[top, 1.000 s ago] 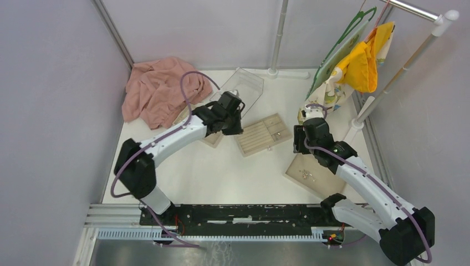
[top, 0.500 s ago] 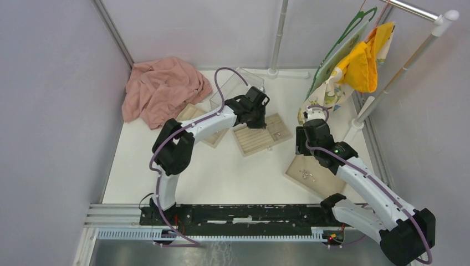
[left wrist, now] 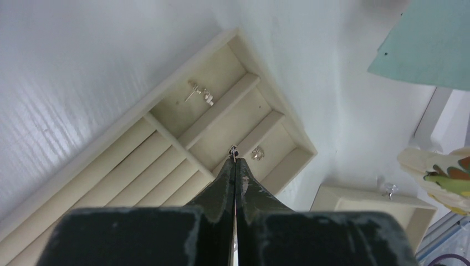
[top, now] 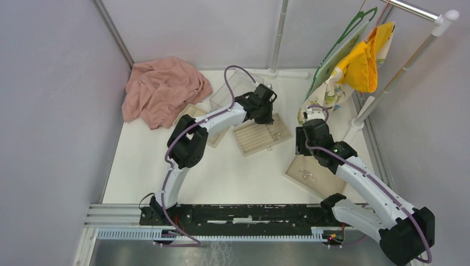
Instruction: Organize the mixed jewelry
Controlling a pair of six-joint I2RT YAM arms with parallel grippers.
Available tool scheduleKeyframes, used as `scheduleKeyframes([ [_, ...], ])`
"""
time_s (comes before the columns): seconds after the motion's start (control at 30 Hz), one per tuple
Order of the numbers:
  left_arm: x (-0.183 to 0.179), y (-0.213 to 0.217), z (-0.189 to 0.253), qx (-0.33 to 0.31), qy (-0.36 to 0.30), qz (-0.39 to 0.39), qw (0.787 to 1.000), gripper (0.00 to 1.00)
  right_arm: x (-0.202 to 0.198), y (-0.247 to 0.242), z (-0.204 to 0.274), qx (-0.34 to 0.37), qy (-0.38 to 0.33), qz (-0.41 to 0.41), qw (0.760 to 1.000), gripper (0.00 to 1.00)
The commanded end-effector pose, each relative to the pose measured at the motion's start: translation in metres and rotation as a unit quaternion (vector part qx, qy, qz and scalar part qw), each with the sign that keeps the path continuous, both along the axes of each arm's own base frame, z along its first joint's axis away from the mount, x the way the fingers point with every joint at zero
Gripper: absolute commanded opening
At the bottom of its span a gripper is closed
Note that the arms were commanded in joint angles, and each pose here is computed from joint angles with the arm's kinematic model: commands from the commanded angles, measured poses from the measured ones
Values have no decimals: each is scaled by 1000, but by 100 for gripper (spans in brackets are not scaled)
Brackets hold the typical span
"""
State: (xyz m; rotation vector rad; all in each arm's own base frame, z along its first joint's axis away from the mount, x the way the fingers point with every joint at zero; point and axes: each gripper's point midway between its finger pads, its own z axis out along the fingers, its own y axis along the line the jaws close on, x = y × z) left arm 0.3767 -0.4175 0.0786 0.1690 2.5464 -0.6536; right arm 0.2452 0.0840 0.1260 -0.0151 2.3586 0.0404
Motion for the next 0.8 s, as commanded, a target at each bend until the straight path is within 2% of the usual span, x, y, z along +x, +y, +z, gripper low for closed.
scheduleKeyframes([
  [0.0, 19, -18, 17, -15, -43, -16, 999, 2, 9, 0, 16, 5, -23, -13, 1000, 56],
  [0.43, 51, -7, -7, 40, -81, 32, 995, 2, 7, -1, 12, 4, -19, -15, 1000, 56],
  [0.6, 57, -11, -7, 40, -87, 35, 995, 2, 8, 0, 13, 6, -20, -15, 1000, 56],
  [0.63, 58, -12, -8, 40, -86, 32, 995, 3, 8, -1, 14, 6, -20, -16, 1000, 56],
  [0.77, 58, -13, -11, 42, -83, 32, 995, 18, 8, 0, 13, 6, -18, -14, 1000, 56],
])
